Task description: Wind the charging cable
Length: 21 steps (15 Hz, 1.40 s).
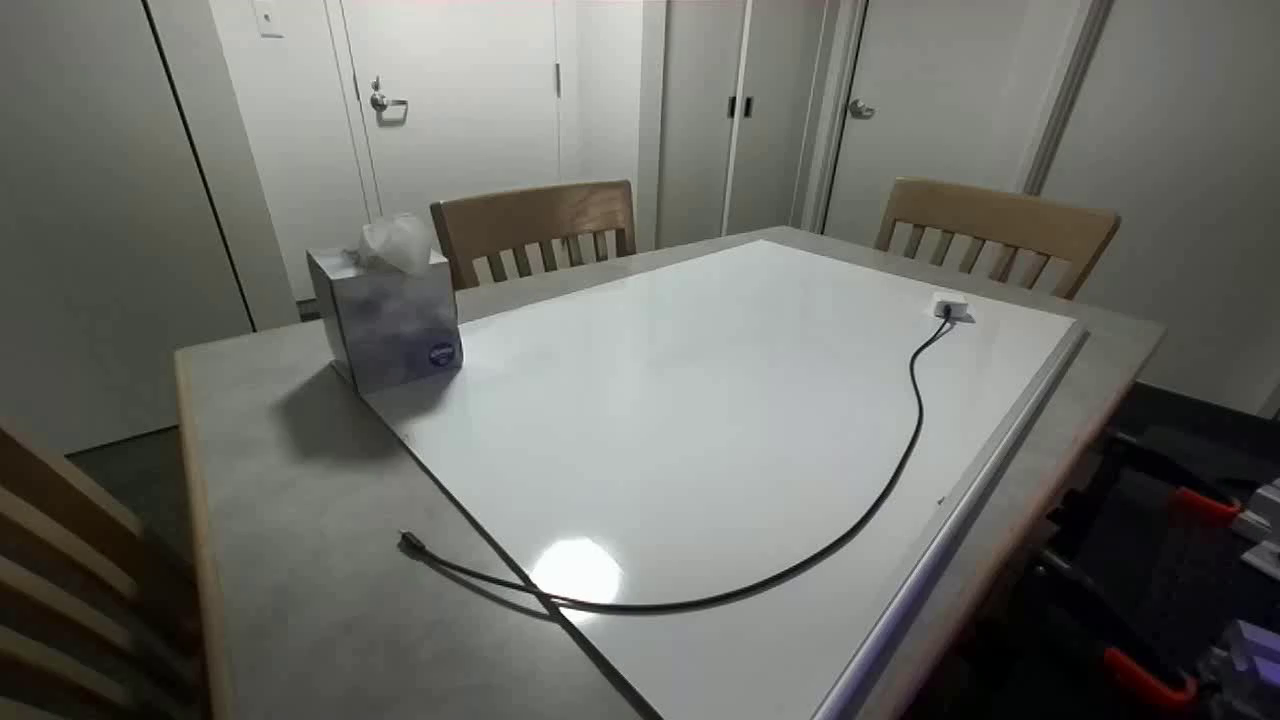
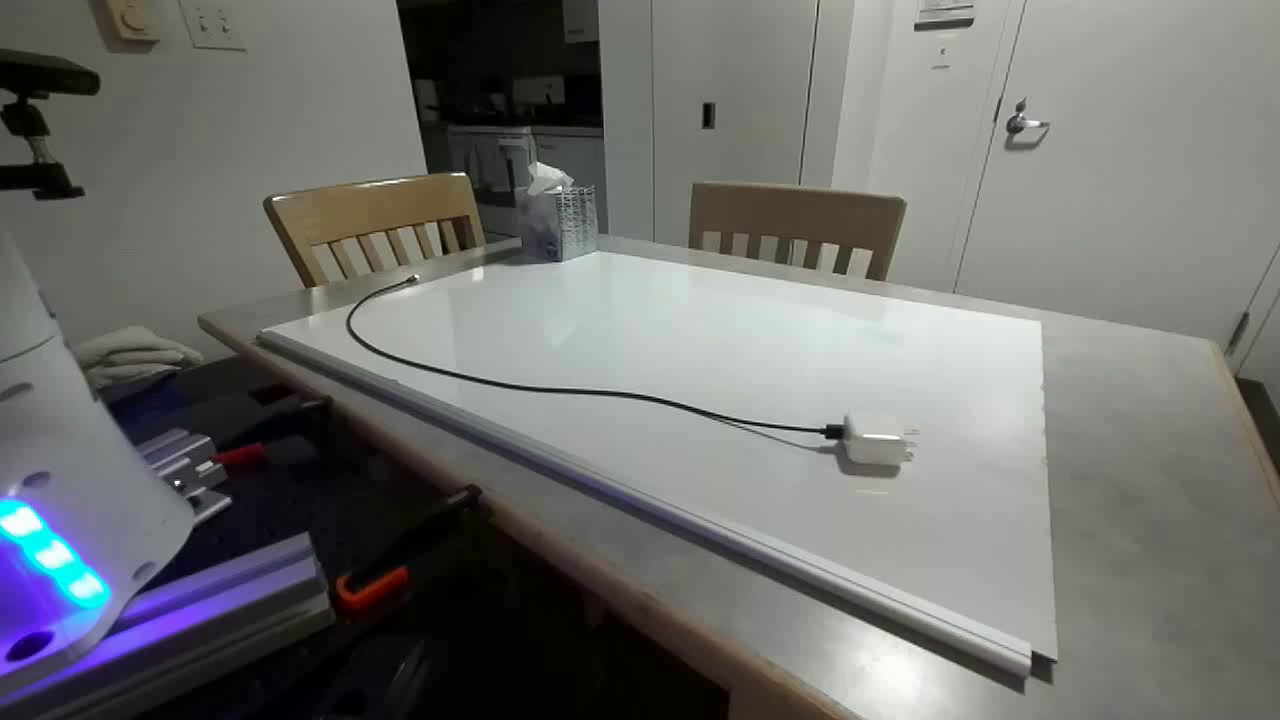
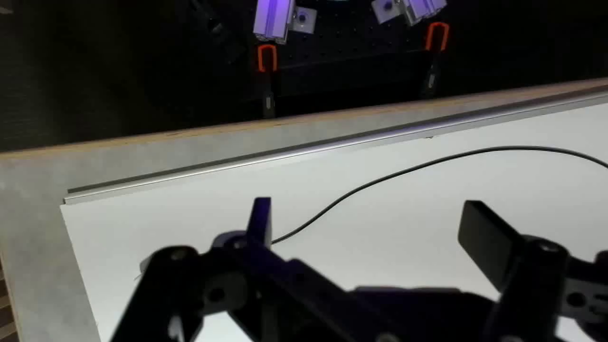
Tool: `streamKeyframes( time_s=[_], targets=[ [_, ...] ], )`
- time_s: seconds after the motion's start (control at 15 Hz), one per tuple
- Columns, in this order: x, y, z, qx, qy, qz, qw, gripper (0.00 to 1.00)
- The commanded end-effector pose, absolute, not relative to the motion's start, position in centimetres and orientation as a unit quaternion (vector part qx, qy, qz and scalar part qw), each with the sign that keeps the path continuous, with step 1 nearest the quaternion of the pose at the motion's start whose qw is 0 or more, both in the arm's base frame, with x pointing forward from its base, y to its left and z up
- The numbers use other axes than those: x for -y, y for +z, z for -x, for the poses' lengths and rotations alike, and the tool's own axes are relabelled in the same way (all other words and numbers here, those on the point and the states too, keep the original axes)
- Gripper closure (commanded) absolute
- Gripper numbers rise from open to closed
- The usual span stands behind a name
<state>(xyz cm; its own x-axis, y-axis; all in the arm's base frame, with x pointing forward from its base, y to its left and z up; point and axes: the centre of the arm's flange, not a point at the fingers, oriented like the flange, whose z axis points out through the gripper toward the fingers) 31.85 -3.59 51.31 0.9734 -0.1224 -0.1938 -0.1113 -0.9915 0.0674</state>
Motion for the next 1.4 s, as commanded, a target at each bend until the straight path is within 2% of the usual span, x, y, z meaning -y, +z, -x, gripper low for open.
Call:
streamKeyframes(
  time_s=[0.0,0.67,1.33],
  targets=[
    [3.6,51.3,-31.9,0.059,-0.099,-0.993,0.028,0.00],
    [3.6,51.3,-31.9,0.059,-0.099,-0.993,0.028,0.00],
    [13.5,50.0,-33.1,0.028,-0.071,-0.996,-0.048,0.00]
  ],
)
